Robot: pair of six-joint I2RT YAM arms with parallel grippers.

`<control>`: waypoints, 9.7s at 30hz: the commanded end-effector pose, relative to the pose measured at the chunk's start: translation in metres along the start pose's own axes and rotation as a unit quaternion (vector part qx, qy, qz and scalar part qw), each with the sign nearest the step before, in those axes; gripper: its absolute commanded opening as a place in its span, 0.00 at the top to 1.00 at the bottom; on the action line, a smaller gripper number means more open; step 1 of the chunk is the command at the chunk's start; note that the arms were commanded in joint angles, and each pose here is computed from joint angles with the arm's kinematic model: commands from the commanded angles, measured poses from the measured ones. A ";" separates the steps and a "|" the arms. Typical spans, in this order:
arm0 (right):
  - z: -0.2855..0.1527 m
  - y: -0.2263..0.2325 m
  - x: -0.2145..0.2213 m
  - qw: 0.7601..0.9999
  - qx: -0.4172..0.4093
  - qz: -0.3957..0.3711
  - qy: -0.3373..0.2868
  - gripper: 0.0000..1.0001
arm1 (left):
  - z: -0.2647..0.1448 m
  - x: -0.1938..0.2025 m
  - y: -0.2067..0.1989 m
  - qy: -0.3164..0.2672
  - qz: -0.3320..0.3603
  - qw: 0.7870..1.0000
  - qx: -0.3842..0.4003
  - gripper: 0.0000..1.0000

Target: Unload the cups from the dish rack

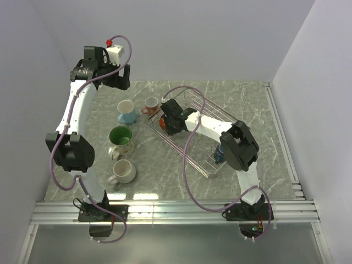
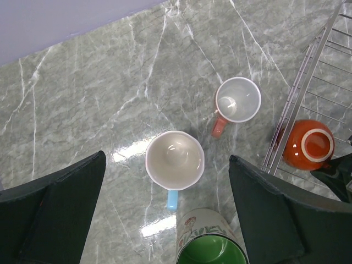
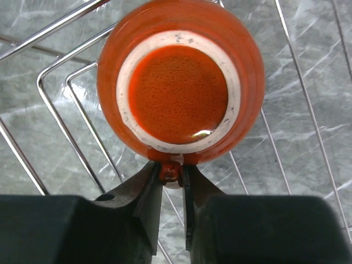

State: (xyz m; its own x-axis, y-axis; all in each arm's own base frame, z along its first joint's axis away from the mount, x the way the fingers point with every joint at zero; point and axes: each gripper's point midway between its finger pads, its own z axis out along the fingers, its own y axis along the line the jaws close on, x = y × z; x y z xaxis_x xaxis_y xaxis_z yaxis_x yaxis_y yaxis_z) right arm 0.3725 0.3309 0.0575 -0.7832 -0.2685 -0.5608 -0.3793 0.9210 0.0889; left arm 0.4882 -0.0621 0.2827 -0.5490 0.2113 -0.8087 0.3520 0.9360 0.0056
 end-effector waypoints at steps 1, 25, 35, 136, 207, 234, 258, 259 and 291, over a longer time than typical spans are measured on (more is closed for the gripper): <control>0.002 -0.007 -0.020 0.999 0.014 0.007 -0.029 0.84 | -0.019 -0.016 -0.008 -0.027 0.004 1.000 0.010 0.01; -0.263 -0.006 -0.156 0.833 -0.294 0.150 -0.444 1.00 | -0.086 -0.063 -0.125 -0.105 -0.013 0.938 0.329 0.24; -0.329 0.020 -0.176 0.752 -0.404 0.134 -0.502 1.00 | -0.160 -0.086 -0.205 -0.150 0.011 0.852 0.502 0.11; -0.191 -0.025 -0.131 0.917 -0.179 0.124 -0.334 0.27 | 0.072 0.171 0.088 0.254 -0.016 0.967 -0.017 0.57; -0.193 -0.181 0.094 0.966 0.182 0.180 -0.017 1.00 | -0.020 0.045 0.025 0.064 0.031 0.997 0.005 0.01; -0.444 -0.149 -0.121 0.771 -0.009 0.209 -0.601 1.00 | -0.114 -0.087 -0.093 -0.124 -0.119 0.944 0.281 0.16; -0.502 -0.028 -0.208 0.589 -0.269 0.157 -0.746 1.00 | -0.209 -0.139 -0.248 -0.141 -0.104 0.808 0.562 0.21; -0.500 -0.026 -0.210 0.591 -0.273 0.157 -0.743 1.00 | -0.210 -0.139 -0.250 -0.144 -0.098 0.809 0.562 0.22; -0.452 0.010 -0.217 0.638 -0.331 0.122 -0.684 1.00 | -0.209 -0.142 -0.268 -0.117 -0.116 0.785 0.598 0.99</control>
State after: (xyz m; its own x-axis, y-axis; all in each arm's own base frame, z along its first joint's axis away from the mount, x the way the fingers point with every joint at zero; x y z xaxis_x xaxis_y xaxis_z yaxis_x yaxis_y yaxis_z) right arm 0.3323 0.2737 0.5325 0.1160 0.7475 -0.6541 -0.7619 0.4895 0.4242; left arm 0.3205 -0.2832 0.5106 -0.6489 -0.1151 -0.7521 0.7580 -0.0126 -0.6521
